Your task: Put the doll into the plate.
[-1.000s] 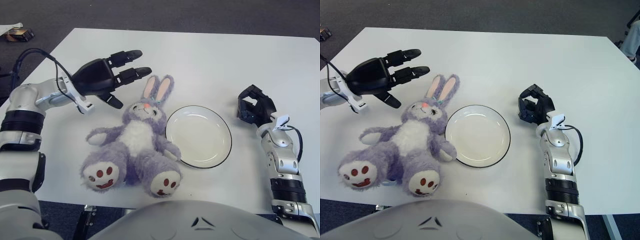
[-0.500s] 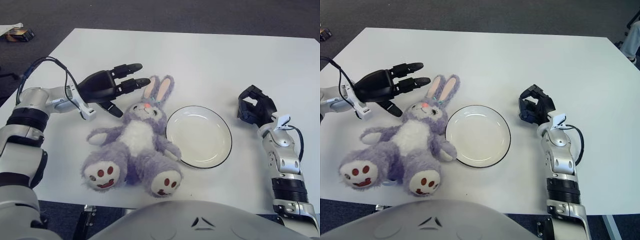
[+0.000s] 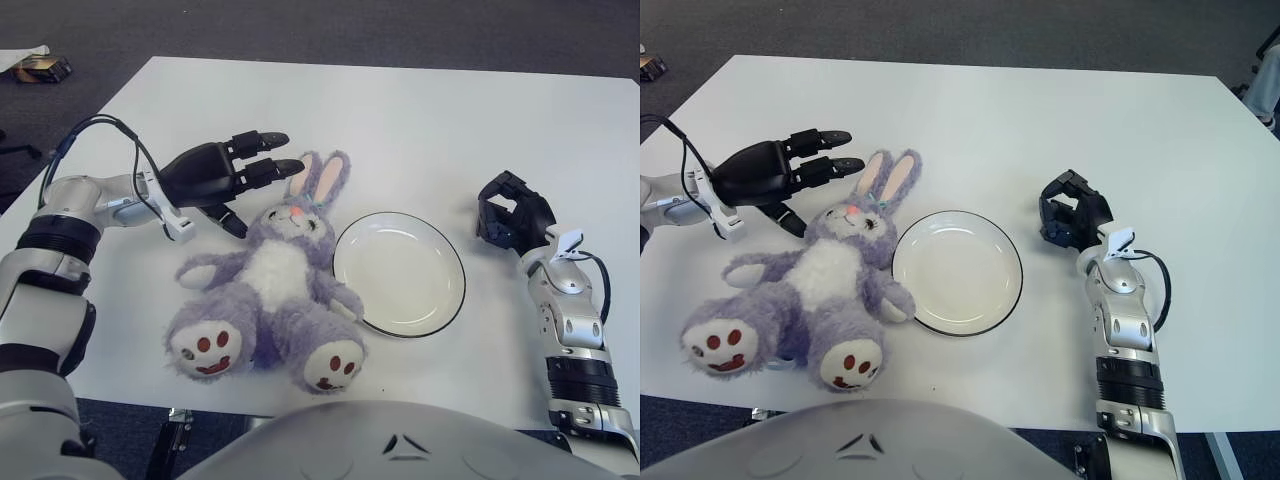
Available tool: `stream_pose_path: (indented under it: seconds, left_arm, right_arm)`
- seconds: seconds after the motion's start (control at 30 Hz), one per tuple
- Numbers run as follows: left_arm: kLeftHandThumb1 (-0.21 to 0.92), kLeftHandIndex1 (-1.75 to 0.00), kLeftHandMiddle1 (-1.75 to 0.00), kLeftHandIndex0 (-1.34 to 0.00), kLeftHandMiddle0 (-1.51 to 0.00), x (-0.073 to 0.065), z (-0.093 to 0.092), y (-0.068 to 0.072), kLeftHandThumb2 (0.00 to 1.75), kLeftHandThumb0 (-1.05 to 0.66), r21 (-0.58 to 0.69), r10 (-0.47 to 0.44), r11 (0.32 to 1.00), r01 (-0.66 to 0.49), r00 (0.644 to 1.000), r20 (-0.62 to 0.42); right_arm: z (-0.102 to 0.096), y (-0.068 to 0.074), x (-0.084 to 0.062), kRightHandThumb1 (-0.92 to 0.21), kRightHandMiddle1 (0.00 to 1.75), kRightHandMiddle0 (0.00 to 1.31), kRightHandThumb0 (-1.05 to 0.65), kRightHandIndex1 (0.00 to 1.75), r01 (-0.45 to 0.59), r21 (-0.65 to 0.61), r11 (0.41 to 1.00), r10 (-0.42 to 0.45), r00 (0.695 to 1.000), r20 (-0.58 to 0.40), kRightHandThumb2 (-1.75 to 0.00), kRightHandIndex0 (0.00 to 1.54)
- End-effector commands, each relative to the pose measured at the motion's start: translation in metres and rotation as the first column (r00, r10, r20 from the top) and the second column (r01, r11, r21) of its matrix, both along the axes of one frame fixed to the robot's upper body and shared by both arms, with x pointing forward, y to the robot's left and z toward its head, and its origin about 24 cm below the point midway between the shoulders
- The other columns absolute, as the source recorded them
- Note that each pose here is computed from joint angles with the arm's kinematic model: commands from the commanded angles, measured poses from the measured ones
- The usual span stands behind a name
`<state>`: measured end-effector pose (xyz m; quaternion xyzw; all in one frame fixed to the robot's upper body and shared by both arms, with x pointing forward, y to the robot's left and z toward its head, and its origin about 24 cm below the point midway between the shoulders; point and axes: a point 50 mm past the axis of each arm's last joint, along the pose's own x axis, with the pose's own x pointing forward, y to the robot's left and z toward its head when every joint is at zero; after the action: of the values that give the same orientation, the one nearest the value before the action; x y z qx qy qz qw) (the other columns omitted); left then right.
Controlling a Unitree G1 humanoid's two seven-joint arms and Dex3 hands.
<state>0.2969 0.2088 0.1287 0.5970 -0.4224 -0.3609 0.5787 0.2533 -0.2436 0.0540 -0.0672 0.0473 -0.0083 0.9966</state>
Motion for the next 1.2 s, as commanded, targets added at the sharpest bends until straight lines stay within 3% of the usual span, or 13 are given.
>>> stream_pose_path:
  seconds: [0.0,0.13,0.5,0.8,1.17]
  left_arm:
    - [0.92,-0.53,-0.53,0.00,0.00,-0.002,0.005,0.001,0.48,-1.05,0.022,-0.031,0.999,0.030,0.999,0.039]
    - [0.92,-0.55,-0.54,0.00,0.00,-0.004,0.006,0.000,0.59,-1.05,0.021,-0.060,0.998,0.059,0.995,0.074]
    - [0.92,-0.67,-0.52,0.00,0.00,-0.008,0.005,-0.002,0.52,-1.02,-0.002,-0.163,0.986,0.166,0.968,0.191]
    - [0.92,-0.64,-0.37,0.00,0.00,-0.009,0.002,-0.001,0.65,-0.96,0.008,-0.213,0.976,0.217,0.951,0.224]
    - [0.92,-0.60,-0.29,0.00,0.00,-0.013,-0.004,-0.003,0.68,-0.86,-0.013,-0.244,0.966,0.258,0.930,0.274]
  right_arm:
    - [-0.041,-0.005,-0.019,-0.56,1.75,0.43,-0.41,1.75,0.033,0.032,0.999,-0.025,0.974,-0.223,-1.01,0.96]
    - [-0.041,-0.005,-0.019,-0.56,1.75,0.43,-0.41,1.75,0.034,0.033,0.999,-0.025,0.974,-0.223,-1.01,0.95]
    - [-0.041,-0.004,-0.018,-0.54,1.75,0.44,-0.41,1.75,0.034,0.044,0.998,-0.023,0.975,-0.219,-1.03,0.97]
    - [-0.040,-0.004,-0.018,-0.53,1.75,0.45,-0.42,1.75,0.033,0.042,0.999,-0.023,0.975,-0.219,-1.04,0.98]
    - [-0.040,-0.004,-0.018,-0.54,1.75,0.44,-0.42,1.75,0.035,0.055,0.998,-0.022,0.976,-0.218,-1.04,0.97]
